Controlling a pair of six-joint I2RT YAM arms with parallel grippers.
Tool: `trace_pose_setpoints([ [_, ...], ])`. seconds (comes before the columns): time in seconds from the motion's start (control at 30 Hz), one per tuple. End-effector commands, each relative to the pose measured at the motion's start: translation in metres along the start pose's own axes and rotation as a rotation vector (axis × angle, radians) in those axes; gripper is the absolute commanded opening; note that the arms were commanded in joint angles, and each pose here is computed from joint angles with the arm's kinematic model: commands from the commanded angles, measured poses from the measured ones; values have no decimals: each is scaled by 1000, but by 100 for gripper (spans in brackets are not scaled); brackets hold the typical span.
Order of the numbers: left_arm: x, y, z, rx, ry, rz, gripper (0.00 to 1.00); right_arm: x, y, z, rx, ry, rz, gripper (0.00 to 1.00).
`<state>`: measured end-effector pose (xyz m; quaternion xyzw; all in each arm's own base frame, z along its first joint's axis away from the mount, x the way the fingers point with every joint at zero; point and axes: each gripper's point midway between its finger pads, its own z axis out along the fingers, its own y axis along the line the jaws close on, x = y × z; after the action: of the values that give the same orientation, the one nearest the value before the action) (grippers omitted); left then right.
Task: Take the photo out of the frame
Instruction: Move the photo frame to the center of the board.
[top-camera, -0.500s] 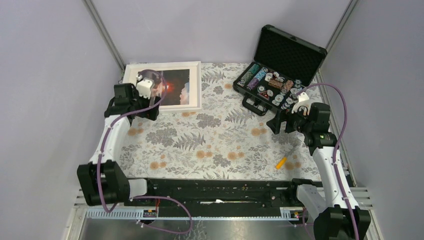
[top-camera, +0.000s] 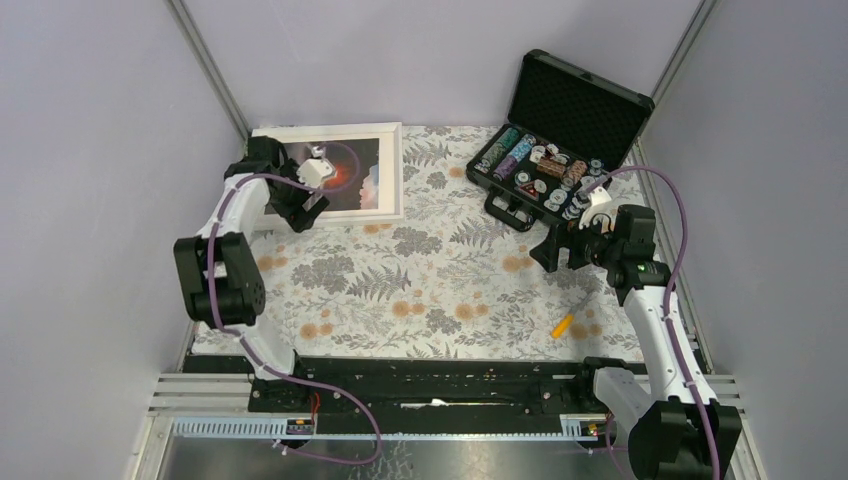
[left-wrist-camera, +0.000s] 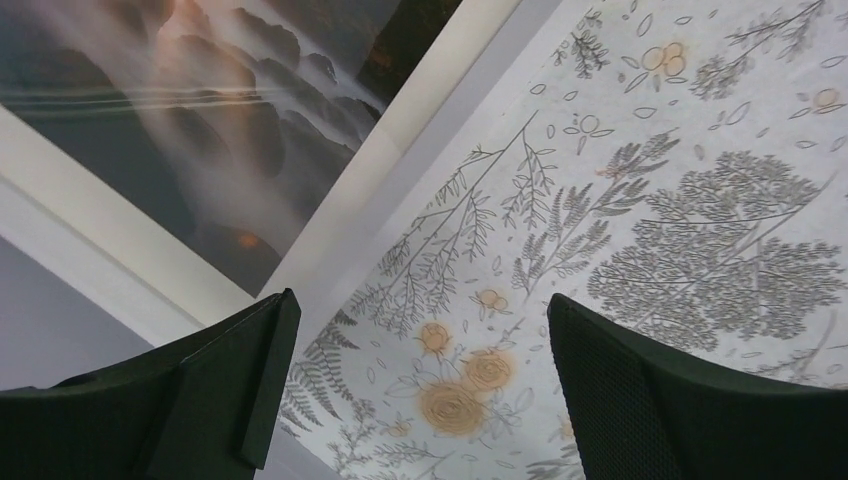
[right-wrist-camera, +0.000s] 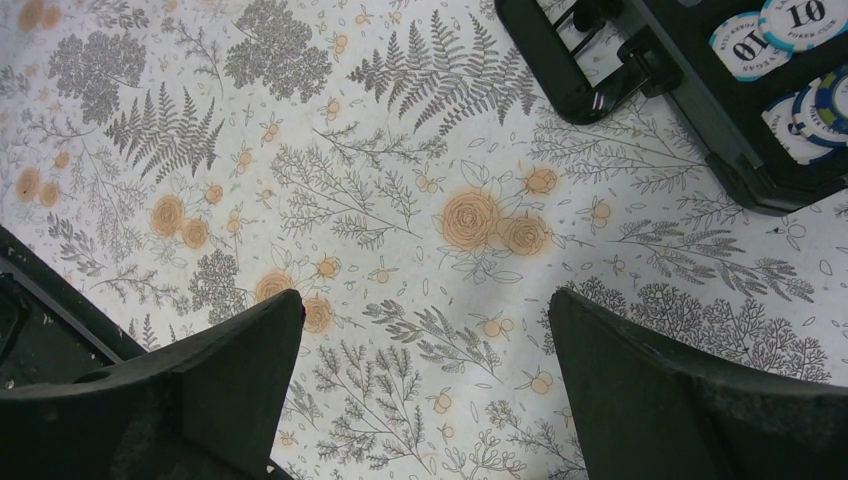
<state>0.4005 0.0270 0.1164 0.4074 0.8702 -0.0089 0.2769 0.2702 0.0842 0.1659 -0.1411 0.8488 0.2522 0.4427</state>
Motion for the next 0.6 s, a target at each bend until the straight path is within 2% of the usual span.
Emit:
trace_pose_setpoints([
  [0.0,-1,15,16,32,40,133,99,-9,6,-2,-26,-11,-32,100],
  [0.17,4,17,42,66,70,212,97,-8,7,-2,-37,-9,-31,100],
  [0.37,5,23,62,40,107,262,84,-5,5,0,-35,1,-18,100],
  [0.57,4,21,73,41,131,310,79,-5,5,1,-36,1,-17,100],
])
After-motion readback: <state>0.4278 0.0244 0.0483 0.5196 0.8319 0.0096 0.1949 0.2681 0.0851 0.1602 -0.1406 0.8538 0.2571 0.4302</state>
